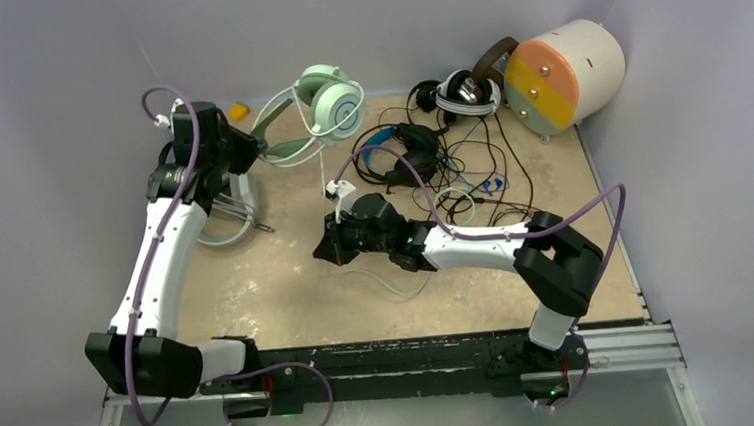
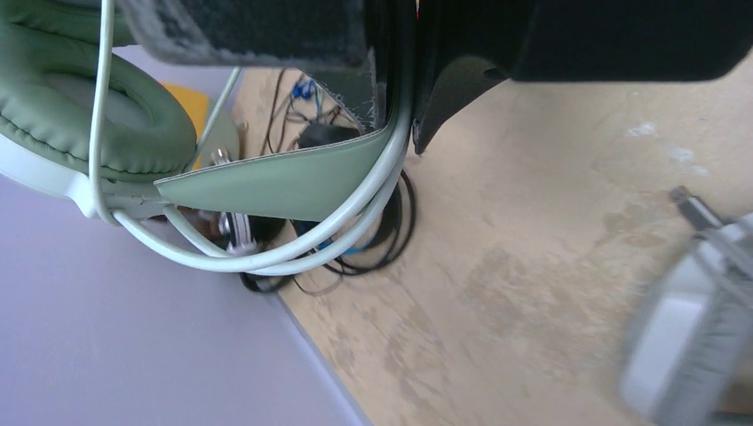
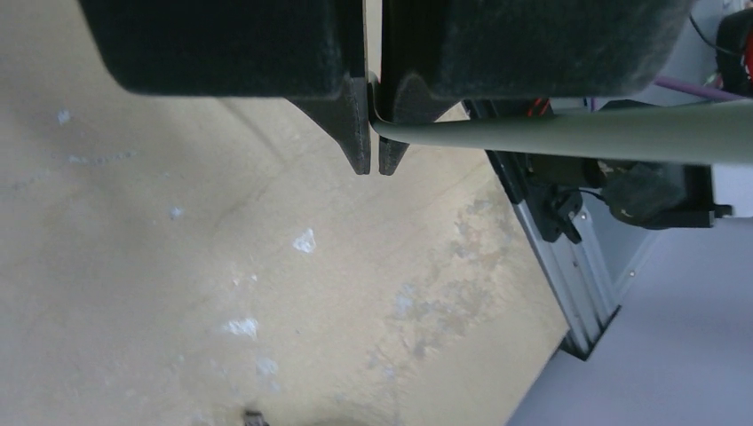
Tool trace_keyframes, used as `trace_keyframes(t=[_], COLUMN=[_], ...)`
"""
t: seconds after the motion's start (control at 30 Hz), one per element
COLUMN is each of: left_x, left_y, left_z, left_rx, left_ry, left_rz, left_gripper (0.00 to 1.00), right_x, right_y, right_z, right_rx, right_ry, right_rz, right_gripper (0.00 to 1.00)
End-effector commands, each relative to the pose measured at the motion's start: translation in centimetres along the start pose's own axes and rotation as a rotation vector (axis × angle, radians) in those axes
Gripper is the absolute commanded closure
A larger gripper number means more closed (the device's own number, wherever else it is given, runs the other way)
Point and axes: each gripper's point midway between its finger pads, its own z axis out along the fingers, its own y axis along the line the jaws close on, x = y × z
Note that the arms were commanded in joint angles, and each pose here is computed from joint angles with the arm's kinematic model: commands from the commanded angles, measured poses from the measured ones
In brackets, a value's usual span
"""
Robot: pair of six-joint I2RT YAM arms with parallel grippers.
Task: Wrap the headphones
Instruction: Wrap the headphones cable around the headphones.
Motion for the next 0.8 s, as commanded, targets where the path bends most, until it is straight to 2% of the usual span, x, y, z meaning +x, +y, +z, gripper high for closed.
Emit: trace_keyframes(t=[0.0, 0.13, 0.4, 0.63, 0.77], left_x=[-7.4, -9.0, -10.4, -11.2, -11.3], left_y=[-1.4, 0.9, 3.9, 6.8, 8.5], left_z=[-2.8, -4.3, -5.3, -5.0, -4.0], left_rx=[0.064, 0.011, -0.112, -0.287, -0.406], left_ry=[-0.378, -0.509, -0.636, -0.702, -0.705], left_rz=[-0.199, -0.274, -0.306, -0.183, -0.075], left_gripper=[1.00, 1.00, 1.00, 1.00, 1.00], right_x=[0.4, 1.9, 2.3, -0.3, -2.5], right_y=[0.9, 0.7, 1.0, -0.5, 0.3], right_z=[-0.8, -0.3, -0.4, -2.9, -4.3], right_rx=[0.034, 0.042, 0.086, 0.270, 0.274], right_ry=[0.031, 0.109, 0.148, 0.133, 0.099], right_rz=[0.027, 0.051, 0.021, -0.025, -0.083], right_gripper=[1.00, 1.00, 1.00, 1.00, 1.00])
